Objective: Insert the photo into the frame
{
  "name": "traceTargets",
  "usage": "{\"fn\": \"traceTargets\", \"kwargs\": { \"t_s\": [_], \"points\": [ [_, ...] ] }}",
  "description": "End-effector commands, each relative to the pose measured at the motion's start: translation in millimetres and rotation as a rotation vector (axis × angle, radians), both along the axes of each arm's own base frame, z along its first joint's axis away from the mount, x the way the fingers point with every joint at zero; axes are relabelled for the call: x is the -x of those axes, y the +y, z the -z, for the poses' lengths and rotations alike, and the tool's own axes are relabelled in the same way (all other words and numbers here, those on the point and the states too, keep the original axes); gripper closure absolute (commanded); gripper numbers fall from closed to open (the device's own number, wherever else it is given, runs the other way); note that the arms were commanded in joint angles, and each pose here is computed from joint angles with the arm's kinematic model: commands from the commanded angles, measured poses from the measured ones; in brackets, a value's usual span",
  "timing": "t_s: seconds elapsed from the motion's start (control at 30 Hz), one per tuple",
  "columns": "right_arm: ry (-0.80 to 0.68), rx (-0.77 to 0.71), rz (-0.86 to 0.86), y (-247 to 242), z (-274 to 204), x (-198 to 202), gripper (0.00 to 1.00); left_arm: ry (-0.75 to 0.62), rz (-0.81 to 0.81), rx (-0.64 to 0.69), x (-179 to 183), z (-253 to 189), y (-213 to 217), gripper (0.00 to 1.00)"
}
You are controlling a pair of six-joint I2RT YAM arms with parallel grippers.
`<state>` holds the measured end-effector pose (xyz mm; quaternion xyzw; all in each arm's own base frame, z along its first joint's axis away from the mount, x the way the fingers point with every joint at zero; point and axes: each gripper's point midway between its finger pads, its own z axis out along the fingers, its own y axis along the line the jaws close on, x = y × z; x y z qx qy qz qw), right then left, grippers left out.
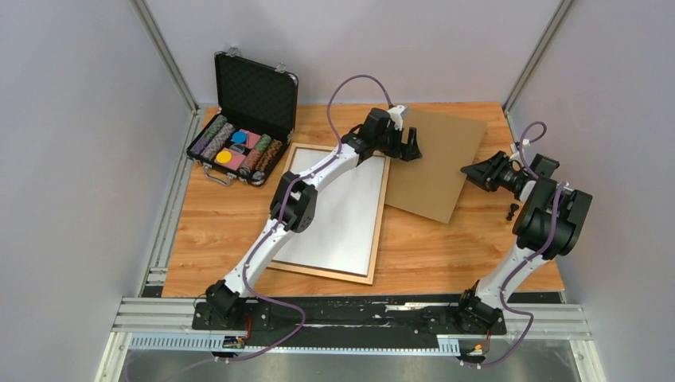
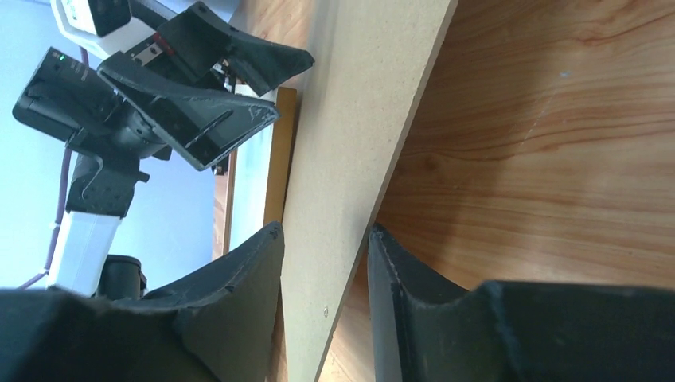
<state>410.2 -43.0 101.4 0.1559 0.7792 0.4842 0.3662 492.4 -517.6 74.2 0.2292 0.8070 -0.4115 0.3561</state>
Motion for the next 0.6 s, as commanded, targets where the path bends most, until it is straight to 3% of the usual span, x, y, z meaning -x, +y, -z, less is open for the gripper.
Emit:
{"fn": "traceTargets", "kwargs": {
  "t_s": [0.0,0.57],
  "points": [
    [-0.071,-0.027,-0.025,6,-10,-12,0.58,0.161,0.097,-0.050,56,23,-16,0.03],
    [0.086,-0.218,0.015,13,20,-31,0.50,0.230,0.156,-0.055,85,41,-26,0.03]
  ]
}}
